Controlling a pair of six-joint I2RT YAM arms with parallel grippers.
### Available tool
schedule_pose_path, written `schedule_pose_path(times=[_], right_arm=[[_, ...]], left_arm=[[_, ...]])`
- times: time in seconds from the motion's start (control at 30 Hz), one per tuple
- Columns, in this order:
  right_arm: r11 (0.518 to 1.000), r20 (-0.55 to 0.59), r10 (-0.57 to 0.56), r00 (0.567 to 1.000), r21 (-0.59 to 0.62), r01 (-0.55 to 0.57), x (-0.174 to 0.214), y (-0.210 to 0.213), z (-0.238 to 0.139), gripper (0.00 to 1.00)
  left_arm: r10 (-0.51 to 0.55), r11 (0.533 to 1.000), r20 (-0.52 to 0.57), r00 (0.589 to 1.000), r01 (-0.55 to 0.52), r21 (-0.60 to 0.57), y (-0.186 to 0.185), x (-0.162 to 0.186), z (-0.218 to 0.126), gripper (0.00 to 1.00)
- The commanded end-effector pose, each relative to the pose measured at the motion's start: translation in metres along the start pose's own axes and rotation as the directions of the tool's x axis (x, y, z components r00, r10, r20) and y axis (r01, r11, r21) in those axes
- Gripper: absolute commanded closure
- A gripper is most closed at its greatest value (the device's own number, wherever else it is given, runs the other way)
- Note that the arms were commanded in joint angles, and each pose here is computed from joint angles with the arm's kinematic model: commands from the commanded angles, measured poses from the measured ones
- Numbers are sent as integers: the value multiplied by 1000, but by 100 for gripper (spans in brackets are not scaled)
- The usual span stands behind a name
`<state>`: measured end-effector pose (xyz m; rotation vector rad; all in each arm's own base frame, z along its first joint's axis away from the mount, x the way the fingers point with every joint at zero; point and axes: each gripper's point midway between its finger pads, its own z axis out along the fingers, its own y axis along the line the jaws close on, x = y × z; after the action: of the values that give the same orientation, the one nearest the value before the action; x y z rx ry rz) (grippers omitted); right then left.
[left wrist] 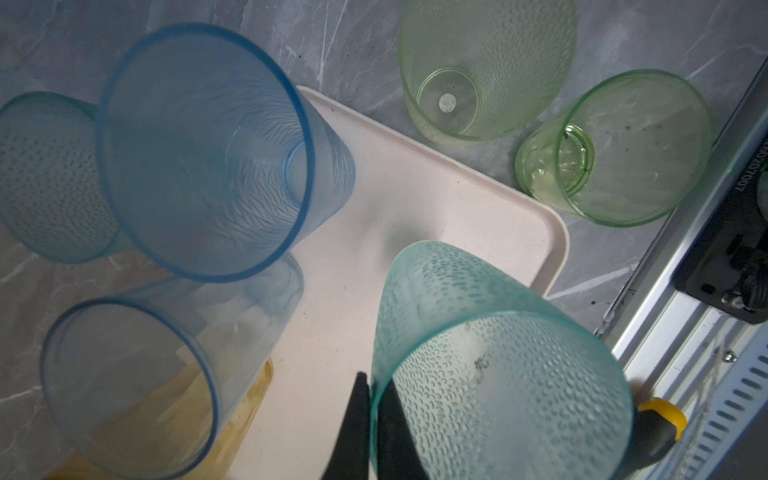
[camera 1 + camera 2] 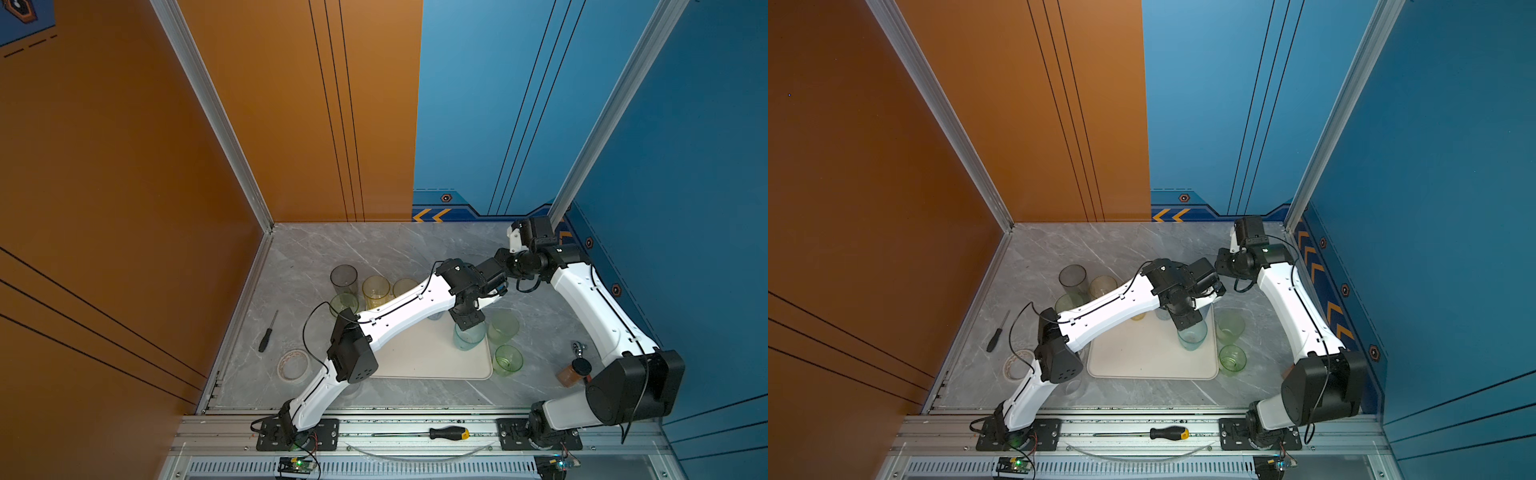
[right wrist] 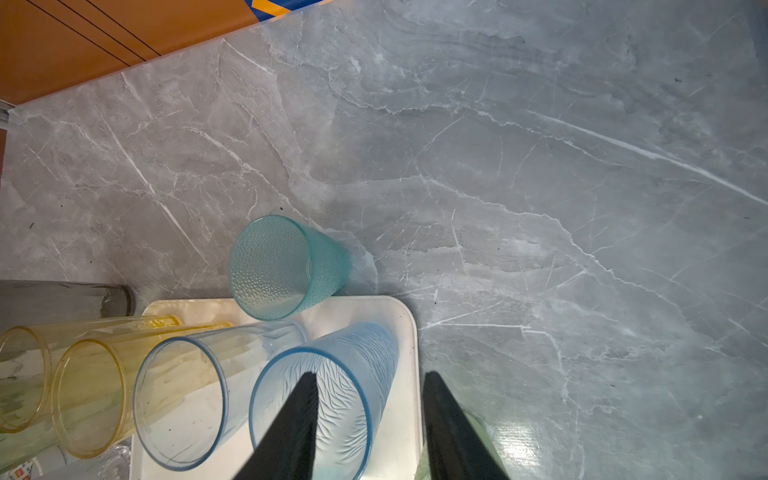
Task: Place the glasses into the tray
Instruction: 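Lift the teal dotted glass with the left gripper and carry it over the tray, then lower the teal dotted glass onto the tray beside the frosted blue glass and open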
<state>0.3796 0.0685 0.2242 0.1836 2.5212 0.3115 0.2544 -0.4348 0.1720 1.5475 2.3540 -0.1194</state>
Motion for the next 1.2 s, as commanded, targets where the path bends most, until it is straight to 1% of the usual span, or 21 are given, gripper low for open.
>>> schedule_pose_path(times=[0.0,0.4,0.73,1.17], right_arm=[[1000,20,-4,1000,-14,5,-10,0,-1,59],[1000,13,11,1000,-19,-10,-14,-6,6,59],[1000,3,18,1000,-22,-18,-14,-10,13,59],[999,-10,24,1000,-25,-24,-14,-13,19,59]], left_arm=[[9,1000,32,999,-9,6,2,-10,-2,96],[-47,998,44,998,45,52,9,-19,23,95],[-64,998,34,997,63,27,15,-21,36,95],[-92,995,34,995,91,32,20,-26,50,95]])
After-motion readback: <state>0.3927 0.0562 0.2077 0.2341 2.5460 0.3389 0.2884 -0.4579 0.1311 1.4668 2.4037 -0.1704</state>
